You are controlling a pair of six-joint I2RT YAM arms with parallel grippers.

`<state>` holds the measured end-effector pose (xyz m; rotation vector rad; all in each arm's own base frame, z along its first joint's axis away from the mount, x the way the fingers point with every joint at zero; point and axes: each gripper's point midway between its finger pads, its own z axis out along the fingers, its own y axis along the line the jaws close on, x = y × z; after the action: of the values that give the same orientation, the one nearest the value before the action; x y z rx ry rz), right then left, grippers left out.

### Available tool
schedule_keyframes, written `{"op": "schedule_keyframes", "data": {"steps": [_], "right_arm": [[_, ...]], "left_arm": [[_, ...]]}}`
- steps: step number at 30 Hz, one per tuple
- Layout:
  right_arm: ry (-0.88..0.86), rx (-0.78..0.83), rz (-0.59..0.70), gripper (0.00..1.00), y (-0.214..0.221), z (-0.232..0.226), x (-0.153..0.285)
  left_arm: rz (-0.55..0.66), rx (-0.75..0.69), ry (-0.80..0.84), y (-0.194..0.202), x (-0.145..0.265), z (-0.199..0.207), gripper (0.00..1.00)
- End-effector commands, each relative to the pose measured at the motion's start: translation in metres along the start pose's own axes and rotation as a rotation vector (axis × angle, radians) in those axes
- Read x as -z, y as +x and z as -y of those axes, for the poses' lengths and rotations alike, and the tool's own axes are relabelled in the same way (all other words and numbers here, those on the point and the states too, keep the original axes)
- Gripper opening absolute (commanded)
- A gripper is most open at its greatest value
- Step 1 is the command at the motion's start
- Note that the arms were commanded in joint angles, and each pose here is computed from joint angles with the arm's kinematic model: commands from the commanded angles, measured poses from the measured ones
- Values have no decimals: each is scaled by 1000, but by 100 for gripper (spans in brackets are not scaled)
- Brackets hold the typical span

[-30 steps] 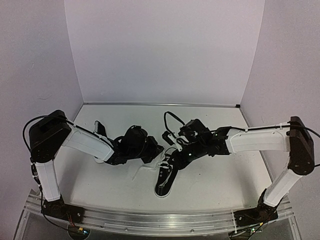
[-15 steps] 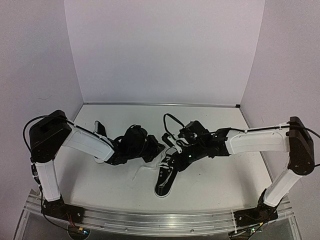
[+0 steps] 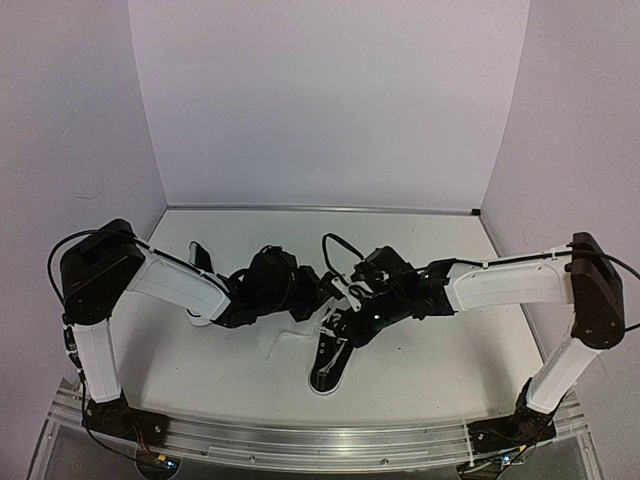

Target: Tie the shoes

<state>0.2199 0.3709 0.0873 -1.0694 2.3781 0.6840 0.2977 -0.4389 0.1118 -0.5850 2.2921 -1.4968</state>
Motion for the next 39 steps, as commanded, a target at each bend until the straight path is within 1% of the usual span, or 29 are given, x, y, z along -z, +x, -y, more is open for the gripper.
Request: {"op": "schedule_keyframes", "data": {"steps": [1,9,12,18,27,31,39], "right_arm": [[18,27,60,0,-19,-2,8],[15,32,66,0,-20,-4,10],[9,30,64,0,-19,-4,9],[-1,25,59,0,-16,-5,7],[-19,33,63,0,-17,-9,8],[5,30,69,0,-18,-5,9],[110,5,108,0,-25,13,18]], "left_arm": [[-56,-6,-9,9,-1,2,0],[-76,-28,-49,22,4,-8,0],[-54,-17,-34,19,6,-9,0],[-48,-17,-4,17,-4,8,0],[-17,-6,-24,9,-11,2,0],[-68,-7,-14,18,-16,2,0],[-104,1,-74,27,12,-19,0]]}}
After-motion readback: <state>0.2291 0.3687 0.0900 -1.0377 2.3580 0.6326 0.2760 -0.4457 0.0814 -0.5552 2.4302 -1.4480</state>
